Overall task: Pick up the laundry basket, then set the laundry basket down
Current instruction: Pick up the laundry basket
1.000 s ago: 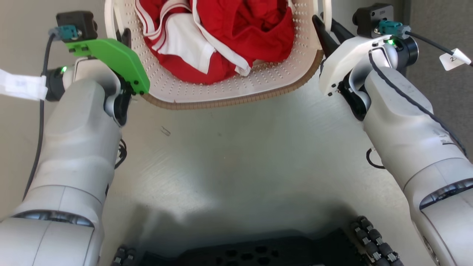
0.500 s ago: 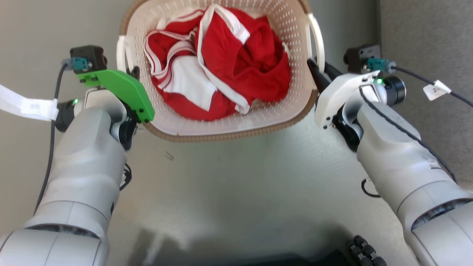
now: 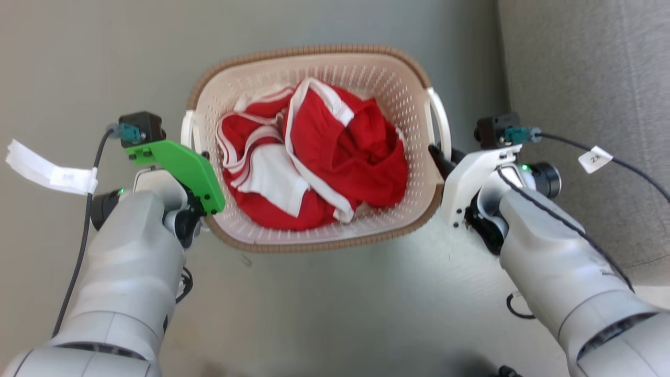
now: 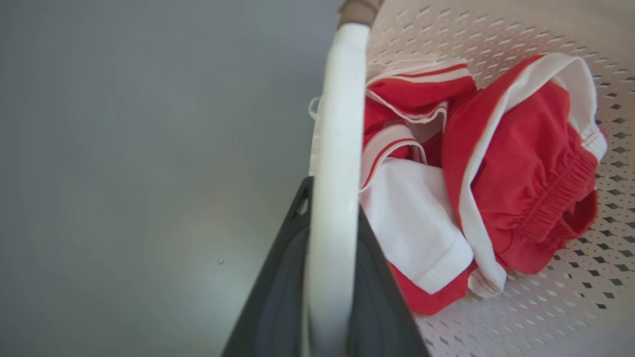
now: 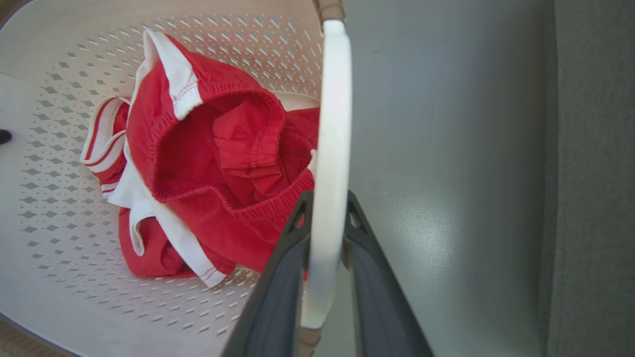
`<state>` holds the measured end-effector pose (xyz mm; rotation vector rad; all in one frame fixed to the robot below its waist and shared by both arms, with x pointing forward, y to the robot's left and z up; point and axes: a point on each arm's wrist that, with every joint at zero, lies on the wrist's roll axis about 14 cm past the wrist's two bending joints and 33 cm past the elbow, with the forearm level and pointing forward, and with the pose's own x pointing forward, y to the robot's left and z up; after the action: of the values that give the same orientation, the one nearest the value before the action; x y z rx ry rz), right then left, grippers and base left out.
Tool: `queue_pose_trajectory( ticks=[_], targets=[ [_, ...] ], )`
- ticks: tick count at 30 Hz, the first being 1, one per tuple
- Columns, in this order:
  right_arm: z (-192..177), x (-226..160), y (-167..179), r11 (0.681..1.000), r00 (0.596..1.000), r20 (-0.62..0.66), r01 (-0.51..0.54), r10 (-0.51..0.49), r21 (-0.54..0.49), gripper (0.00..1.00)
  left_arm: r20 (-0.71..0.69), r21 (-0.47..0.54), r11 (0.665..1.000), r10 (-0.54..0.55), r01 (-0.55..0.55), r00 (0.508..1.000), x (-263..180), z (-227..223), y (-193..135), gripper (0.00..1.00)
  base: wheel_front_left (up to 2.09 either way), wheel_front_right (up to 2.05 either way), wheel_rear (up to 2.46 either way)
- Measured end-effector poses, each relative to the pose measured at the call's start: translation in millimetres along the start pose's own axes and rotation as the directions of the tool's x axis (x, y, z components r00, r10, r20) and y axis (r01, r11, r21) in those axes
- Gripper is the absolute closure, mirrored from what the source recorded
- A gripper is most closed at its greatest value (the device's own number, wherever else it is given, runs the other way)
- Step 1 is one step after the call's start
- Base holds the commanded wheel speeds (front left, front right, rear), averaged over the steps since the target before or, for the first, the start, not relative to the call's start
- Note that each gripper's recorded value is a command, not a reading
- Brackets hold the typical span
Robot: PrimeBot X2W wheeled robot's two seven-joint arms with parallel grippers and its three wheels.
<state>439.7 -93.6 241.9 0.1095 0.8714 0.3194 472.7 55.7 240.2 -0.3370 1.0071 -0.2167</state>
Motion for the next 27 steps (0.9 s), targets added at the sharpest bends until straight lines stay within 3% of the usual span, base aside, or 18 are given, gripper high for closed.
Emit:
queue_pose_trajectory(
  ticks=[27],
  targets=[
    [0.2, -77.0, 27.9, 1.000, 0.999, -0.050, -0.019, 0.020, 0.025, 1.00, -0.048, -0.032, 0.999, -0.017, 0.016, 0.999, -77.1, -22.0, -21.2, 1.00, 0.00, 0.00, 0.00]
  ],
)
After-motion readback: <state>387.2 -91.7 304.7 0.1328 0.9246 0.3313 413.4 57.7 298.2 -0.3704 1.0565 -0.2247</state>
